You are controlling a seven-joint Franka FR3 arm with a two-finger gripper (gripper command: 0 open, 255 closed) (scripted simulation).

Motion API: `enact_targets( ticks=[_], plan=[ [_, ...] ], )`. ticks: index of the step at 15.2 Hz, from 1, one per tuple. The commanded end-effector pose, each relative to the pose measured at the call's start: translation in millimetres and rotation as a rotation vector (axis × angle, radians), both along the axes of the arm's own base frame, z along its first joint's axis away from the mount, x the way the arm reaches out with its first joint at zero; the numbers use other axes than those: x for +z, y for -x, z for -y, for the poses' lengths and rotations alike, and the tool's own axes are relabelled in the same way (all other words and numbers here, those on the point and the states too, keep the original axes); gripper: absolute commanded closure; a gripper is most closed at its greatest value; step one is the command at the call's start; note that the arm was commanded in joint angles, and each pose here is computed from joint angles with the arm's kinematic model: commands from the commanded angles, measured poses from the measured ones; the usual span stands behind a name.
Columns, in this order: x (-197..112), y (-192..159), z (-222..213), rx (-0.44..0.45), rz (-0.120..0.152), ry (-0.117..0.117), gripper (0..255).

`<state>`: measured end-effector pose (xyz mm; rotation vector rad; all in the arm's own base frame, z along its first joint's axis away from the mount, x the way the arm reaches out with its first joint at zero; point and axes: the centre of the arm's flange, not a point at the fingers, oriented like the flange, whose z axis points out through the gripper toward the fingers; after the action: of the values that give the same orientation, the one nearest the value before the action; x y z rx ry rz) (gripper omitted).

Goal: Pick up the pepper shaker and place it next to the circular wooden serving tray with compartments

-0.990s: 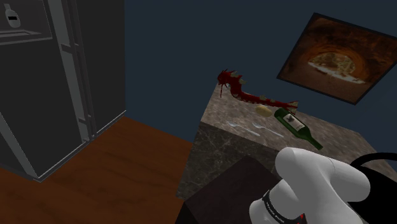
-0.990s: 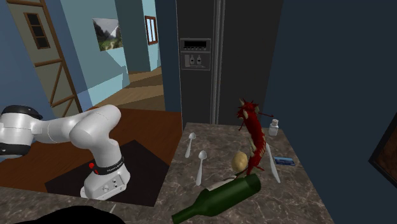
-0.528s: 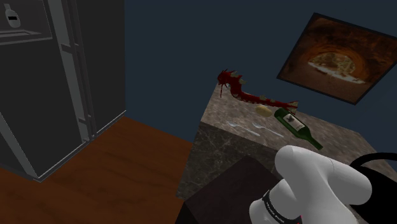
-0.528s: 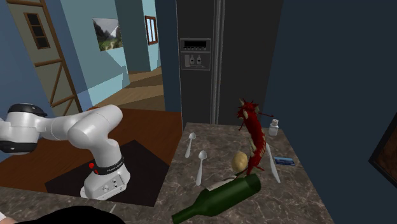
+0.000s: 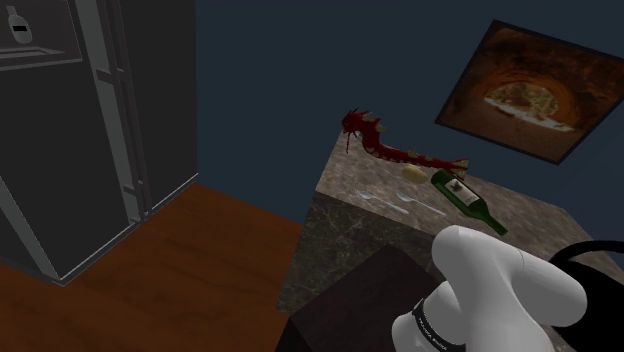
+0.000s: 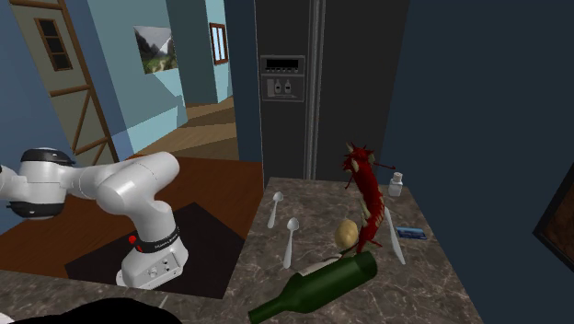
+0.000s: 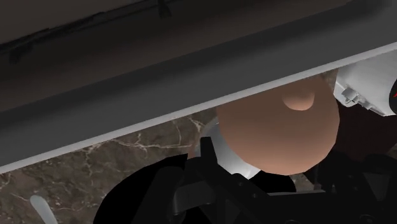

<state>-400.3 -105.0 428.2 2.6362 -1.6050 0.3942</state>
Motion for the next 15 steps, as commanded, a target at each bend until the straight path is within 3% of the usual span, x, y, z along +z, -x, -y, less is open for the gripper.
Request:
enact_targets(
  ticks=[1, 15],
  plan=[
    [-11, 1, 0, 0.001, 0.001, 0.002, 255],
    [-85, 1, 0, 0.001, 0.001, 0.002, 255]
  ],
)
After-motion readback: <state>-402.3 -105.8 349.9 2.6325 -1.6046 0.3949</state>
